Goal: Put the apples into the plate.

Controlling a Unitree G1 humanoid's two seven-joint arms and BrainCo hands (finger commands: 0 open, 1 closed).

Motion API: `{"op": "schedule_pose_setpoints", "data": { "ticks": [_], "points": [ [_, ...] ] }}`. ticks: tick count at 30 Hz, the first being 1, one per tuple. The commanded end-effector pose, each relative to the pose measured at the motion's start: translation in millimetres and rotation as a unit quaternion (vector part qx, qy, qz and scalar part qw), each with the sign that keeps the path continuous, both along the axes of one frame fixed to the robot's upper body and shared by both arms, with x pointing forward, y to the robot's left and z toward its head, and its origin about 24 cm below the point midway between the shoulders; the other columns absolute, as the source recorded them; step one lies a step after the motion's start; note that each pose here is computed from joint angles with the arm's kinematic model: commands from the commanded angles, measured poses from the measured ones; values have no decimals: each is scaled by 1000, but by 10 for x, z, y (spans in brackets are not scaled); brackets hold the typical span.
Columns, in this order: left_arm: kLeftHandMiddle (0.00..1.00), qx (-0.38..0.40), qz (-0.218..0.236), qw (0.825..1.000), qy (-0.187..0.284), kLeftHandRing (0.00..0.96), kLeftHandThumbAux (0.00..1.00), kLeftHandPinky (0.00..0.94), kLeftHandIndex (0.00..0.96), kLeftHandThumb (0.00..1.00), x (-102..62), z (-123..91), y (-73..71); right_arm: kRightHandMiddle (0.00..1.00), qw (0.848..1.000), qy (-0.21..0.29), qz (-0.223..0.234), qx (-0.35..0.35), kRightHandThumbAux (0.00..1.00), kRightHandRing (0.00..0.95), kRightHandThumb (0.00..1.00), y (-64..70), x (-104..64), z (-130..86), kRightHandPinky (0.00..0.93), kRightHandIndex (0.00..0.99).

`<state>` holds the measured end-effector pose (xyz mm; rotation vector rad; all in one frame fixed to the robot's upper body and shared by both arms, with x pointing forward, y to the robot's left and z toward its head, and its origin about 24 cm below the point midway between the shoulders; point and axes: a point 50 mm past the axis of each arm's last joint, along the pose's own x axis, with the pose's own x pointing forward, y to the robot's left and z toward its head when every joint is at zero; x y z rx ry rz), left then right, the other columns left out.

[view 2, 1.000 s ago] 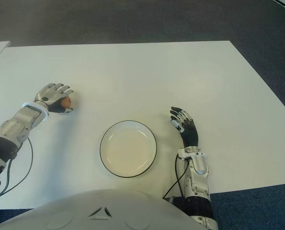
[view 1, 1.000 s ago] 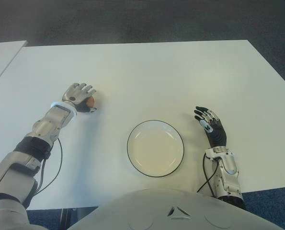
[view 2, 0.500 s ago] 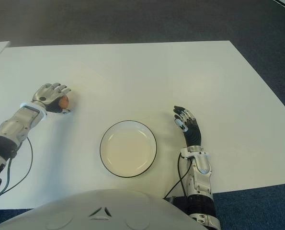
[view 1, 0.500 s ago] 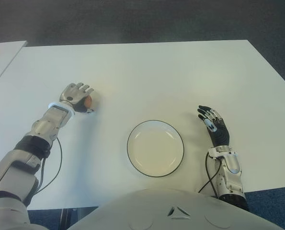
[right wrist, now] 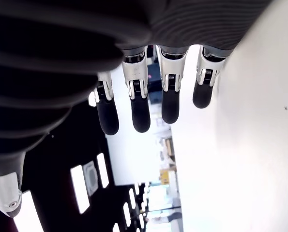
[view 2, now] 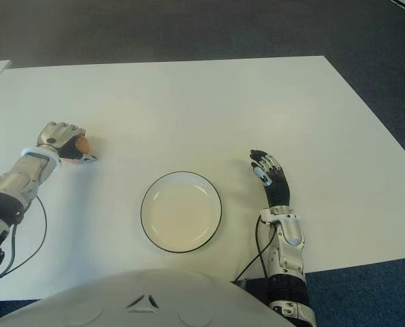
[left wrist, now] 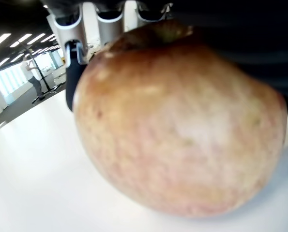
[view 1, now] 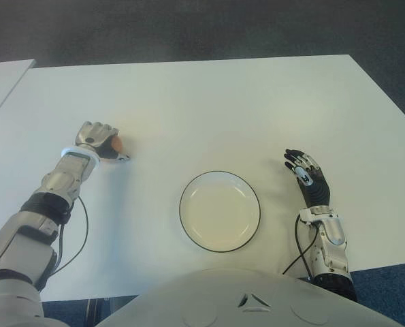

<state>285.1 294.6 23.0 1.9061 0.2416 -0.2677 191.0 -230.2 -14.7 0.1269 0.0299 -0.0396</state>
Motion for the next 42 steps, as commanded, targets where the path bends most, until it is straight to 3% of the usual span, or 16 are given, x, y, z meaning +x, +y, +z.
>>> {"op": "schedule_pose_setpoints", "data": {
  "ticks": [1,4,8,17,34,39,42],
  "points": [
    [503,-37,21,998,47,538,651,782,381,947,-243,-244,-35,239,998,51,-15,25,555,167,310,-6,-102,-167,159,244],
    [526,-50,28,997,43,724,662,815,392,883,-260,-234,-56,240,998,51,-18,26,559,171,320,-10,-93,-165,166,249],
    [535,-51,52,996,45,801,666,818,397,859,-180,-399,11,246,998,48,-20,26,566,180,333,-22,-70,-161,169,246],
    [537,-63,41,997,4,825,667,803,399,854,-169,-379,0,270,999,37,-23,18,567,194,336,-32,-40,-123,168,247],
    [534,-82,34,996,-27,821,667,793,402,854,-129,-329,-60,278,999,34,-30,11,566,200,327,-48,4,-118,172,251],
    [535,-104,33,992,-62,828,667,799,402,855,-60,-172,-128,285,999,33,-33,10,565,206,330,-44,11,-112,184,261],
    [535,-122,32,987,-96,830,667,800,402,855,41,73,-243,285,999,33,-33,10,566,208,334,-43,9,-115,184,262]
  ]
}}
